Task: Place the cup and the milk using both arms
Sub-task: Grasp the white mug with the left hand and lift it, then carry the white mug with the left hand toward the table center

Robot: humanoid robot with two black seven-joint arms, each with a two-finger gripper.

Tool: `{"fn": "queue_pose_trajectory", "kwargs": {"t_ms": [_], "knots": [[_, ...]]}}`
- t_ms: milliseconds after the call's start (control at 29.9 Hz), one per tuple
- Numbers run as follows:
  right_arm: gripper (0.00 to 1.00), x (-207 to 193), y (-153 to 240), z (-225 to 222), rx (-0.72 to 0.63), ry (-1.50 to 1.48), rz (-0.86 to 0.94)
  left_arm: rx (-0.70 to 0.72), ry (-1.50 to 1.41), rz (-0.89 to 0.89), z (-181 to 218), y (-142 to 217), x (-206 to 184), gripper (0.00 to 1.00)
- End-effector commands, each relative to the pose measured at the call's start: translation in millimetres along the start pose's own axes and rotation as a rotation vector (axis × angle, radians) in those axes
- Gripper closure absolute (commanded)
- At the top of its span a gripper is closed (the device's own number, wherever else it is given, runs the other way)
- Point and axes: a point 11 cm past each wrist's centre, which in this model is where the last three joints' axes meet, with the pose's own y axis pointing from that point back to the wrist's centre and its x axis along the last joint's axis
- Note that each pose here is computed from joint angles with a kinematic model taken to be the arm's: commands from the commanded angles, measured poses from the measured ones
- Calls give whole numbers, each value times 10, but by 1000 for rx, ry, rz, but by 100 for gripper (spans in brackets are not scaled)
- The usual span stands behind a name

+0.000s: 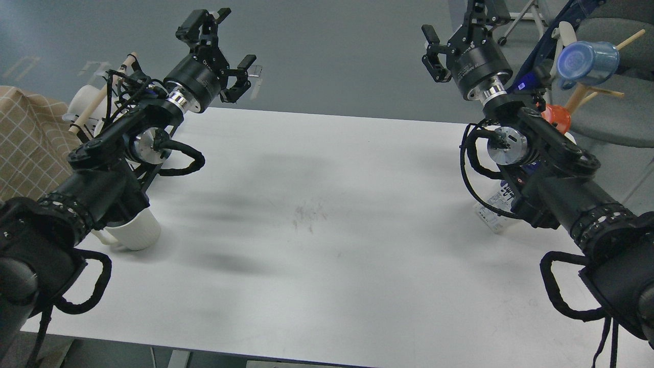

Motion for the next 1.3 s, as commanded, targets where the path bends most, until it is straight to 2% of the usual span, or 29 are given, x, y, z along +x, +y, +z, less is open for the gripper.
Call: {"fn": "queue_pose_trajectory", "kwargs": {"t_ms": [0,401,703,870,1037,1271], "knots": [[0,24,10,7,-3,2,8,-2,2,-2,3,-4,-7,1],[0,-5,-34,-48,7,7,1,4,-21,-31,35,-34,-75,2],[0,2,-29,-42,6,8,5,21,-145,-123,238,9,-168,2],[0,-2,-33,-46,6,10,5,29,-169,-117,277,46,-108,2],[0,-2,-33,-46,6,10,5,86,-376,-195,482,183,-100,2],[0,-3,-30,-41,6,9,4,204,-834,-355,1009,821,-111,2]]}}
